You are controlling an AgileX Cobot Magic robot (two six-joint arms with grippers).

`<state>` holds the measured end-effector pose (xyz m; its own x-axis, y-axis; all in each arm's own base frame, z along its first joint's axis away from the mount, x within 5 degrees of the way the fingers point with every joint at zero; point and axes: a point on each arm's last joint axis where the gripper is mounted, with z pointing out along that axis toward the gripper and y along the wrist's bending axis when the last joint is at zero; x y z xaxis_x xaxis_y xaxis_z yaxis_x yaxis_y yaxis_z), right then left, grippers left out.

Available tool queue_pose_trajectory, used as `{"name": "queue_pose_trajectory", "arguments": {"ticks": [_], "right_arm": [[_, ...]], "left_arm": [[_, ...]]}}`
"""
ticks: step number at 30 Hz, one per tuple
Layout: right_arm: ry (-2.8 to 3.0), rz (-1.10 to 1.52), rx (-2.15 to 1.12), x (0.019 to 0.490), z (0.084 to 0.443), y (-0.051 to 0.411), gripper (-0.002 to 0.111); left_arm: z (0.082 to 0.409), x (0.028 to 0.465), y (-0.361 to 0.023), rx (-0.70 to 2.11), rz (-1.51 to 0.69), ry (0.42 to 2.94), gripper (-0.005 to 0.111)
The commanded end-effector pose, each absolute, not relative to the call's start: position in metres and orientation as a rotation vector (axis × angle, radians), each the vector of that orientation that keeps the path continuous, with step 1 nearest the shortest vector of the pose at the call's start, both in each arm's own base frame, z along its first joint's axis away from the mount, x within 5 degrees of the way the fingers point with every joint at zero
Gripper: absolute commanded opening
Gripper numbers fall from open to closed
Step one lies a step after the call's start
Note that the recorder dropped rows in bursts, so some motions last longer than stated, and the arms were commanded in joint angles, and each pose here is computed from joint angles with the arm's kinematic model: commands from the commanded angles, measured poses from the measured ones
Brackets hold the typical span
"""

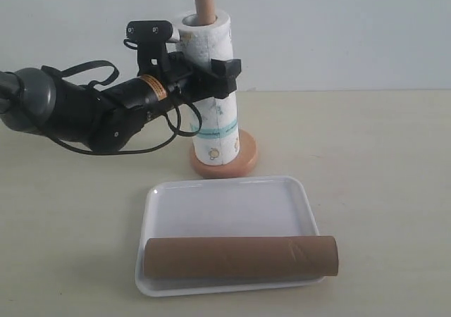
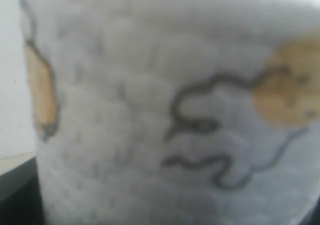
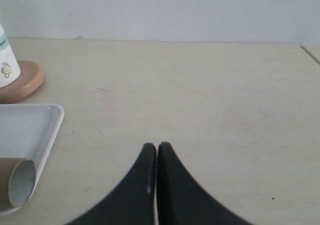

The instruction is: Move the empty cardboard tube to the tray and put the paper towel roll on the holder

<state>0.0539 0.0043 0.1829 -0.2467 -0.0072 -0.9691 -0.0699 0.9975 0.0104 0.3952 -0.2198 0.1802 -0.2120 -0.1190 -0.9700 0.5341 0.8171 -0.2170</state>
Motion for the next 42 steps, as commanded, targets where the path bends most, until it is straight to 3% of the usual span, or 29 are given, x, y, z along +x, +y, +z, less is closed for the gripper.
{"name": "queue_pose_trajectory", "arguments": {"ticks": [1, 6, 17, 23, 35, 42], "right_arm": [[1.807, 0.054, -0.057, 0.054, 0.184, 0.004, 0.0], [1.807, 0.054, -0.057, 0.054, 0.184, 0.004, 0.0], [1.807, 0.054, -0.057, 0.054, 0.184, 0.004, 0.0], [1.807, 0.054, -0.057, 0.054, 0.184, 0.004, 0.0], [1.807, 0.054, -0.057, 0.054, 0.184, 0.004, 0.0], [1.807, 0.054, -0.057, 0.054, 0.184, 0.004, 0.0]], "left_arm": [[0.184, 0.394, -0.219, 0.326, -0.635, 1.672, 0.04], [0.185, 0.394, -0.22, 0.321, -0.644, 1.659, 0.108], [0.208, 0.39, -0.219, 0.395, -0.618, 1.59, 0.109], [0.226, 0.384, -0.207, 0.443, -0.527, 1.687, 0.109], [0.218, 0.337, -0.19, 0.536, -0.547, 1.699, 0.108], [0.212, 0.286, -0.166, 0.542, -0.564, 1.742, 0.108]]}}
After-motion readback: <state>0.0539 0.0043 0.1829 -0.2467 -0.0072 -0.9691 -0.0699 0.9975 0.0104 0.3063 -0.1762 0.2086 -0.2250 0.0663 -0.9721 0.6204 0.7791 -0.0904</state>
